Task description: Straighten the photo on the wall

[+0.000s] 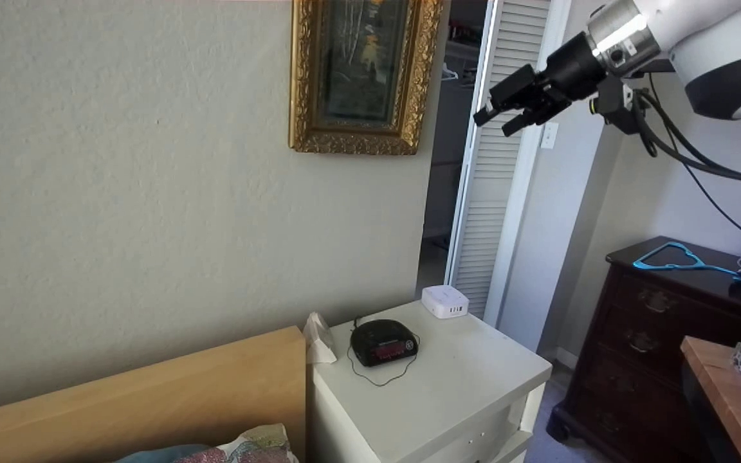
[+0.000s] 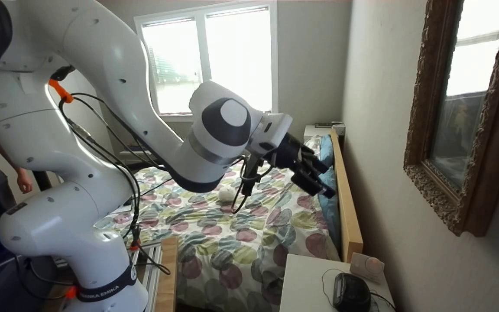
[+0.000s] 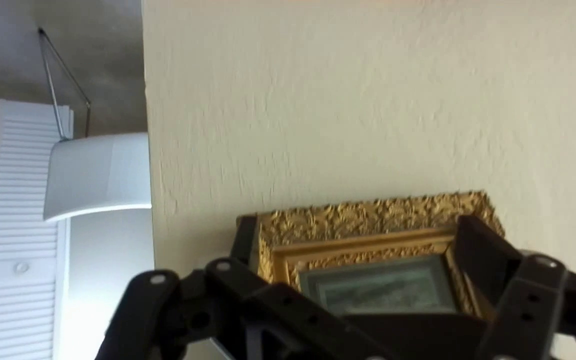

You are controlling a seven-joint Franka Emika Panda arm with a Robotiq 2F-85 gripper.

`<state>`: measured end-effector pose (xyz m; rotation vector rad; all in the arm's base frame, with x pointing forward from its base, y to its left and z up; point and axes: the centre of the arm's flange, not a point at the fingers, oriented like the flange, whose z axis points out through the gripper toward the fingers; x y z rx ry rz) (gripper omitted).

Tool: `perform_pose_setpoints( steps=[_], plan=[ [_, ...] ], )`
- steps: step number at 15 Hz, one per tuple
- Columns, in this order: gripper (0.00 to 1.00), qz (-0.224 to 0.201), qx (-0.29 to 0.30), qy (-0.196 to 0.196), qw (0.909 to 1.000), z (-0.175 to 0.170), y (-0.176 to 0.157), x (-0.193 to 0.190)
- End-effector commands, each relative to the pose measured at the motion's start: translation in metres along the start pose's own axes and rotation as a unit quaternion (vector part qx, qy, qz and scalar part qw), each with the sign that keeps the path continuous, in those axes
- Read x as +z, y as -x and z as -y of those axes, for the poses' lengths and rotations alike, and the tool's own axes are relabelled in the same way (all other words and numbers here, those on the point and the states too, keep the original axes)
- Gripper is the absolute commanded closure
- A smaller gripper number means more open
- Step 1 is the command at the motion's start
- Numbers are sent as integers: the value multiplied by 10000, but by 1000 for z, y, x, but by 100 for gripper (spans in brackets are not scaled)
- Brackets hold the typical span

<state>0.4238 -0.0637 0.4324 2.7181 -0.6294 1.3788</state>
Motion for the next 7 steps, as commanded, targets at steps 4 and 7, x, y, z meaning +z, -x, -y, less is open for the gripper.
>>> perform_pose_setpoints(
  steps=[4, 7],
  plan=[
    [0, 983, -435, 593, 9924, -6, 16, -38],
    [0, 923, -399, 494, 9937, -12, 70, 19]
  ],
)
